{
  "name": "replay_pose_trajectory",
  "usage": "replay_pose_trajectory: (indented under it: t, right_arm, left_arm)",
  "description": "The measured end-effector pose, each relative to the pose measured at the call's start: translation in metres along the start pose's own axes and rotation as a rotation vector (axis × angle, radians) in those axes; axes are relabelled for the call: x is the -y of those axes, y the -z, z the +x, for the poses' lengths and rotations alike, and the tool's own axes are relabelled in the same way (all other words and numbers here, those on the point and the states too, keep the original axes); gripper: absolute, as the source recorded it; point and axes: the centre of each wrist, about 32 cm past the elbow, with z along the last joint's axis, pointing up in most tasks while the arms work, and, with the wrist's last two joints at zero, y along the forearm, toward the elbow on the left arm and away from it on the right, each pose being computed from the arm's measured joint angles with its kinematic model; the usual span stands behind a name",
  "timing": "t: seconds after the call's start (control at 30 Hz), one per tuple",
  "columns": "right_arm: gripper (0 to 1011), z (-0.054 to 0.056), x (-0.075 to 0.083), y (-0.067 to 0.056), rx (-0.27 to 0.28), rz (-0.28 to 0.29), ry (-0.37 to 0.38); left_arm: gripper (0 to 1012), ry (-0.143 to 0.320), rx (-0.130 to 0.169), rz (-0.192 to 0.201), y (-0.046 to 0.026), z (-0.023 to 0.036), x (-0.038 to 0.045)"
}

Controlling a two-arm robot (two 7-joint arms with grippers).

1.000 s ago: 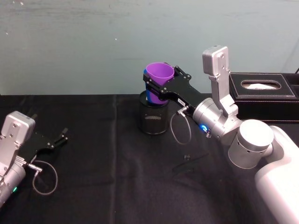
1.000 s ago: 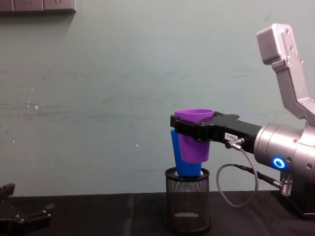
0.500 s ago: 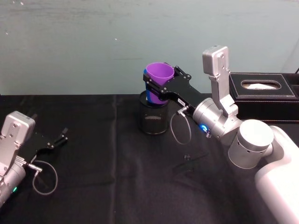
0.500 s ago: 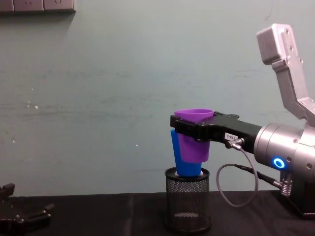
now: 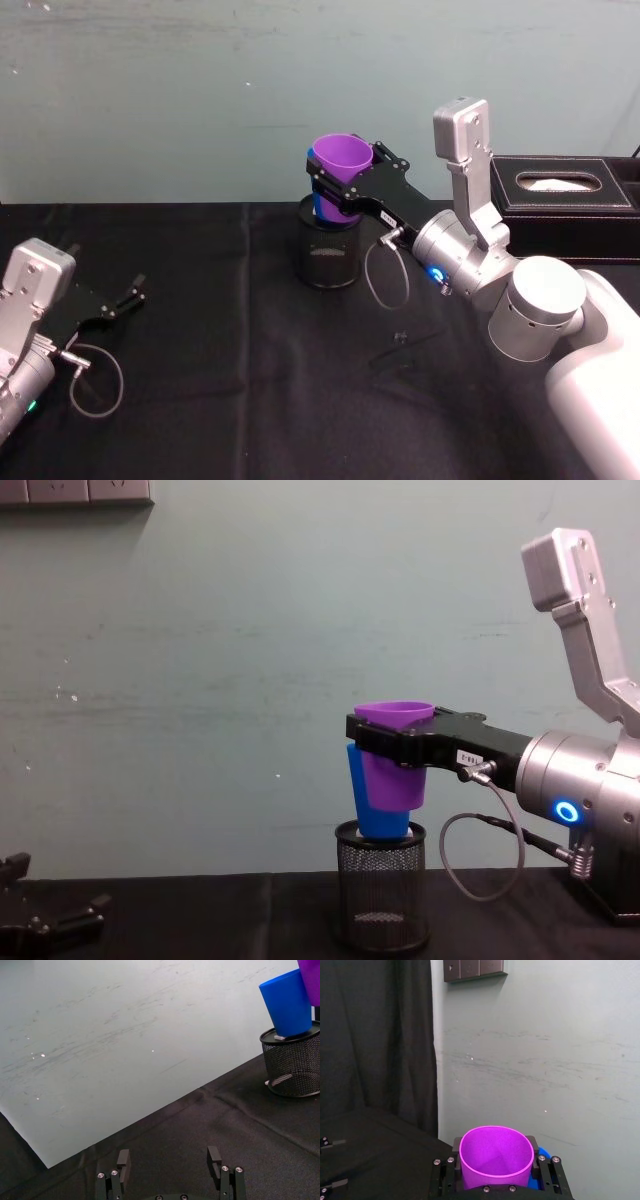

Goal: Pick up one cup with a gripper and tap it against the other cup.

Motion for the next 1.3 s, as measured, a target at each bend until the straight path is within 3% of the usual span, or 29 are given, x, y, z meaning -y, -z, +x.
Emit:
replay_pose_trajectory:
  t: [1.3]
  right_arm:
    - [743, 0.0000, 0.0000, 0.0000, 0.000, 0.000, 0.000]
  left_arm:
    - [1000, 0.000, 0.000, 0.000, 0.0000, 0.0000, 0.0000]
